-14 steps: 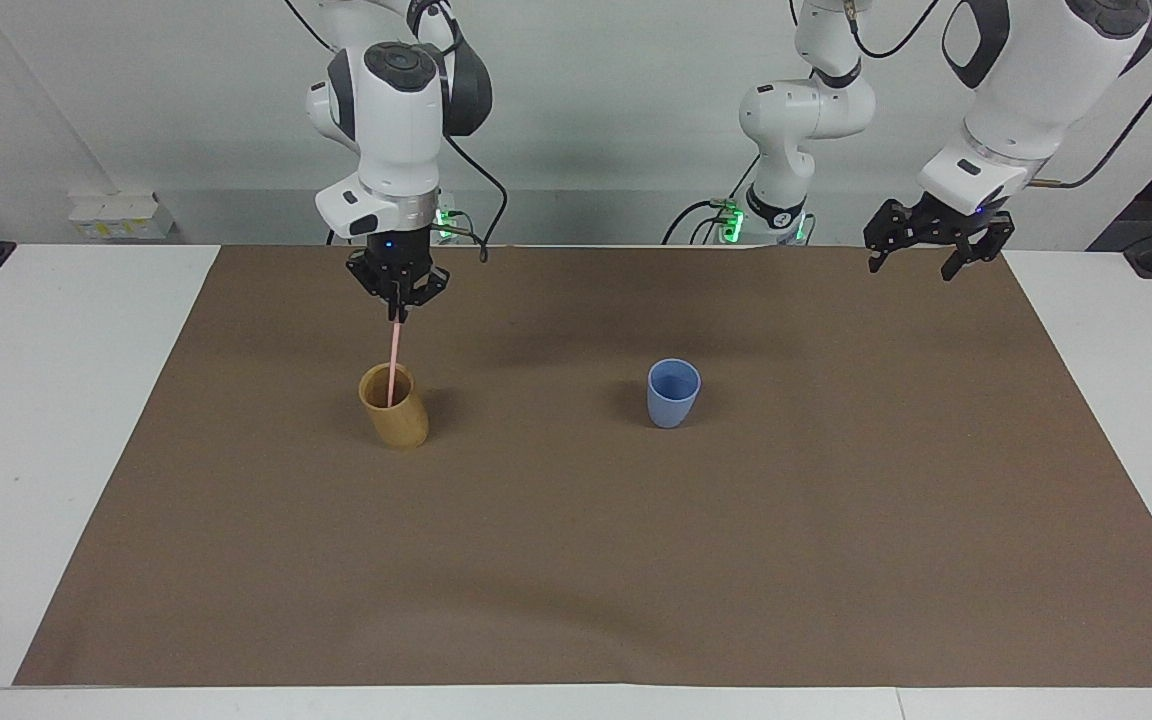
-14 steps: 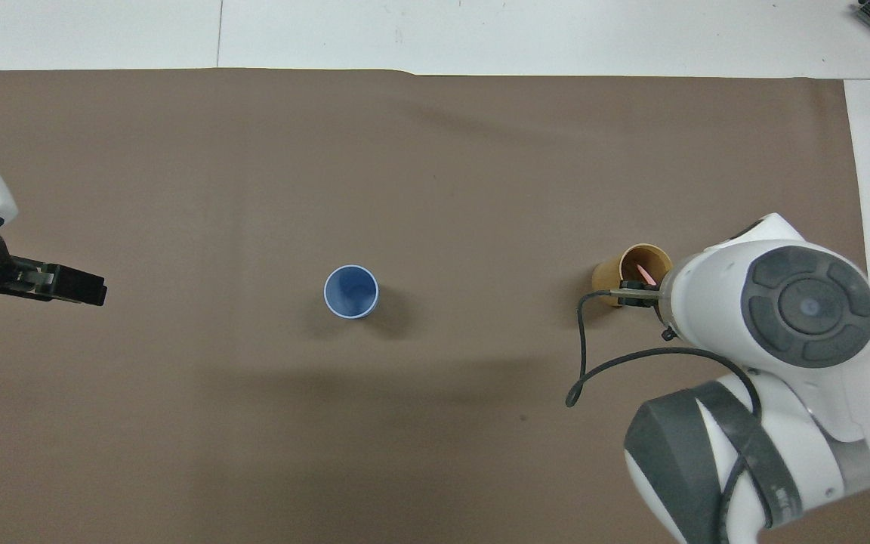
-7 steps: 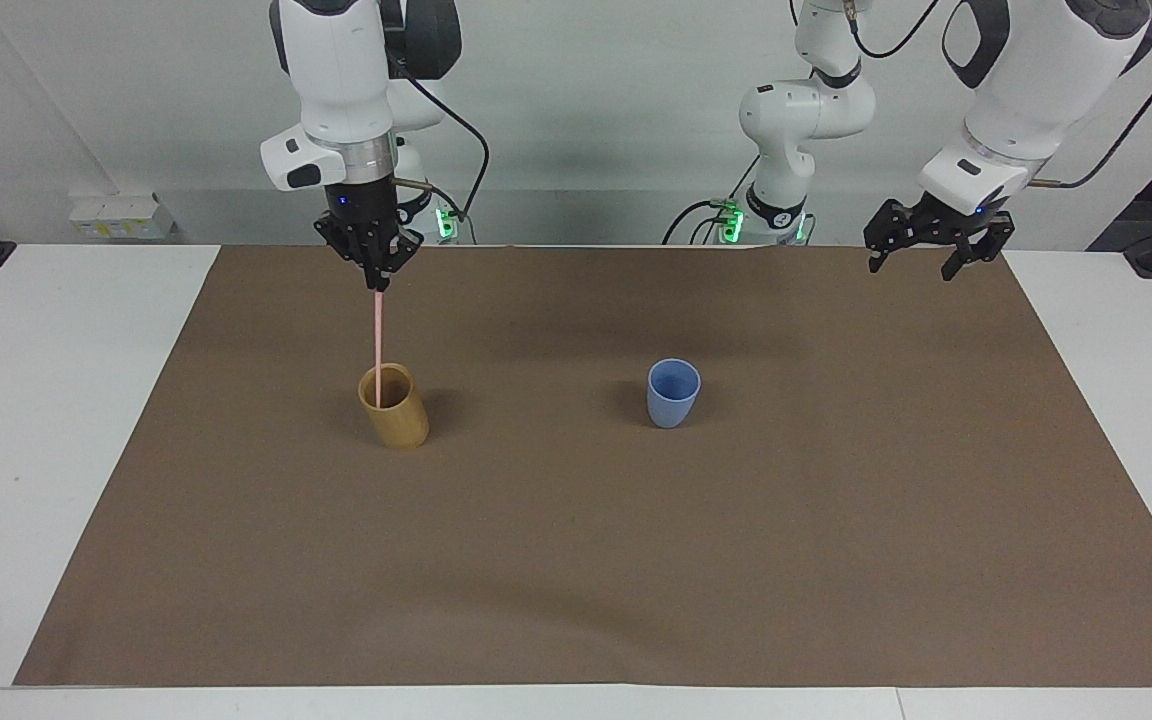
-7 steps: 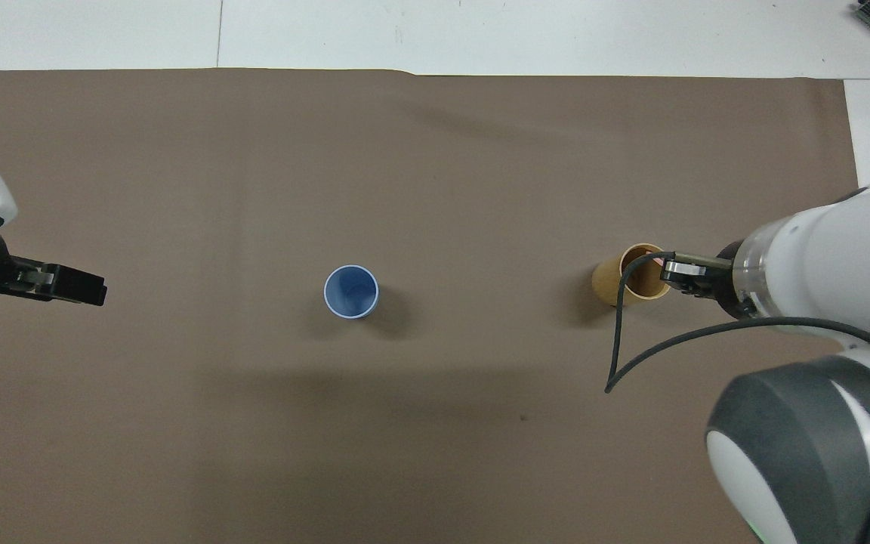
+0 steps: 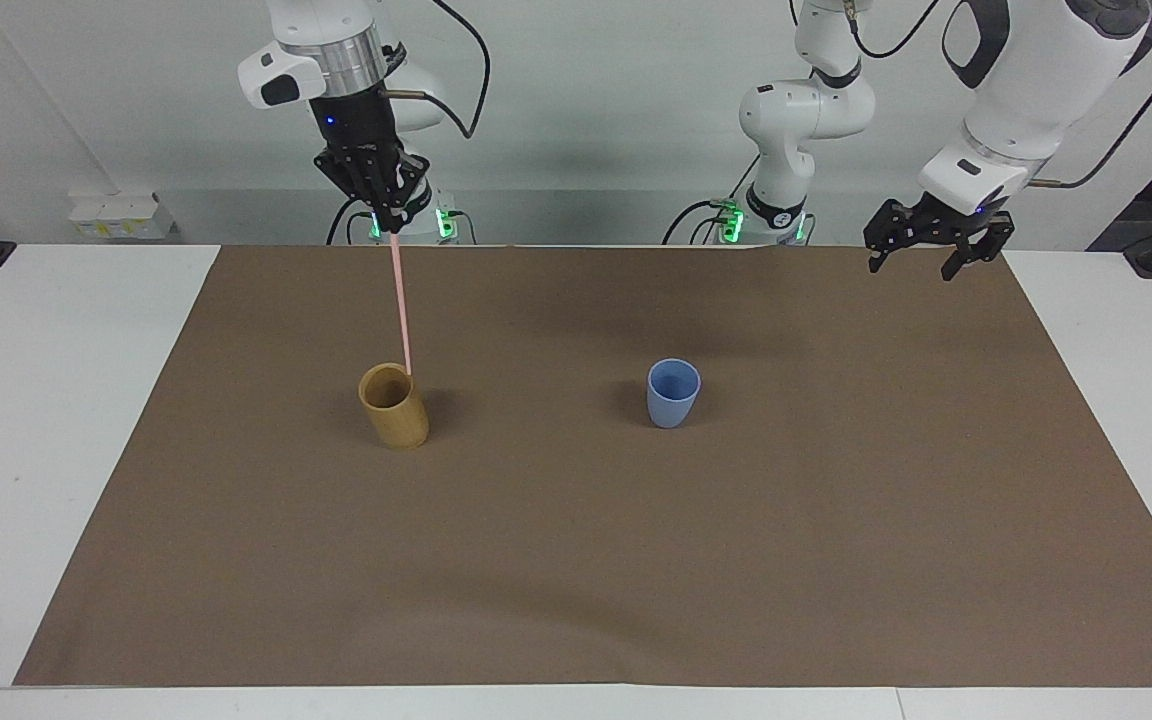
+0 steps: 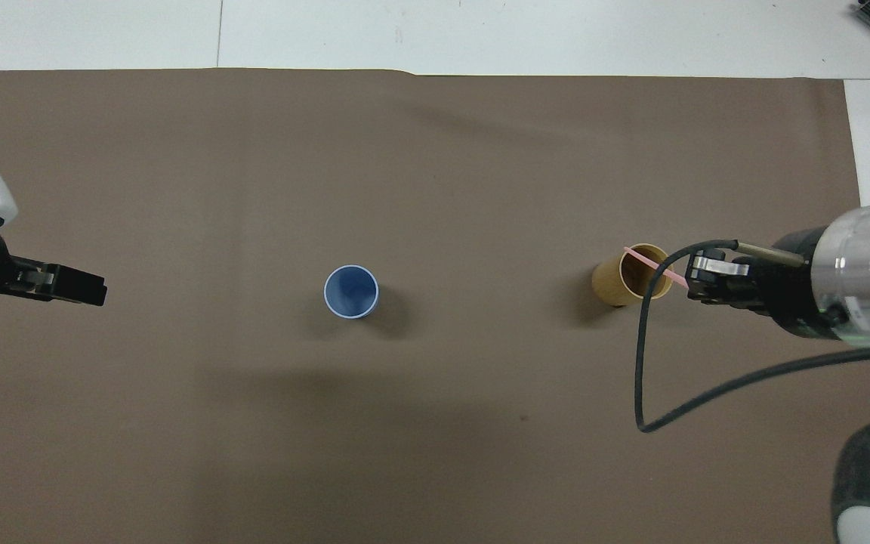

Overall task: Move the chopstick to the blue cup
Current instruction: 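Carry the pink chopstick with the right gripper toward the blue cup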

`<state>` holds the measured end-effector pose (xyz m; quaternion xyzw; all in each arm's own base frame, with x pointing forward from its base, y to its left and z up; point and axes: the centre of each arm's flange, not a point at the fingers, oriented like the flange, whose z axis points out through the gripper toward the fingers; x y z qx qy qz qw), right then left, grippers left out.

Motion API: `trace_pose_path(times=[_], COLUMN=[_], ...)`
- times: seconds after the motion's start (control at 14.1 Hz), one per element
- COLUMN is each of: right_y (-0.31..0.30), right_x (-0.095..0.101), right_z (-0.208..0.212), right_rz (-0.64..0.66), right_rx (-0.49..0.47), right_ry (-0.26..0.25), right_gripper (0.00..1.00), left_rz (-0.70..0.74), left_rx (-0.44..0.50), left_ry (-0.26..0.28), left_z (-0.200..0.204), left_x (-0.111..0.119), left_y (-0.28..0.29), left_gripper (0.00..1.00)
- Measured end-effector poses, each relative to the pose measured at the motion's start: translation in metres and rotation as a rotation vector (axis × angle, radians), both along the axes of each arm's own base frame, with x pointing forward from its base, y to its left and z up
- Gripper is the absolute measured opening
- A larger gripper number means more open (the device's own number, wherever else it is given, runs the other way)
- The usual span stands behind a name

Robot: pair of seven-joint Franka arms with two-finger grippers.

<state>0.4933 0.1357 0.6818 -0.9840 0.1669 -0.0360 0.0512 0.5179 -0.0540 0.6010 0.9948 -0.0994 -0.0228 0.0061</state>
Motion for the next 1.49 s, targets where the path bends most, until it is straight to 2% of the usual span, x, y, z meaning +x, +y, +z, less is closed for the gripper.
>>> trace_pose_path(times=[0.14,0.42,0.85,1.27,1.49], right_y=[0.011,0.041,0.151,0.253,0.288], right_x=[-0.005,-0.007,-0.011,-0.003,-0.011], right_z=[0.014,0.02,0.008,-0.023,-0.049], right_rz=[-0.044,-0.103,-0.171,-0.218,-0.21], right_rx=[0.035,0.143,0.203,0.232,0.196], right_ry=[-0.009,0.024,0.04,0.089,0.117], right_gripper=[0.08,0.08,0.08,0.08,0.08], left_rz=[0.0,0.0,0.0,0.0,0.0], left_rx=[0.0,0.0,0.0,0.0,0.0], left_ry=[0.0,0.0,0.0,0.0,0.0], left_z=[0.0,0.0,0.0,0.0,0.0], left_x=[0.0,0.0,0.0,0.0,0.0], left_y=[0.0,0.0,0.0,0.0,0.0], left_gripper=[1.0,1.0,1.0,1.0,1.0])
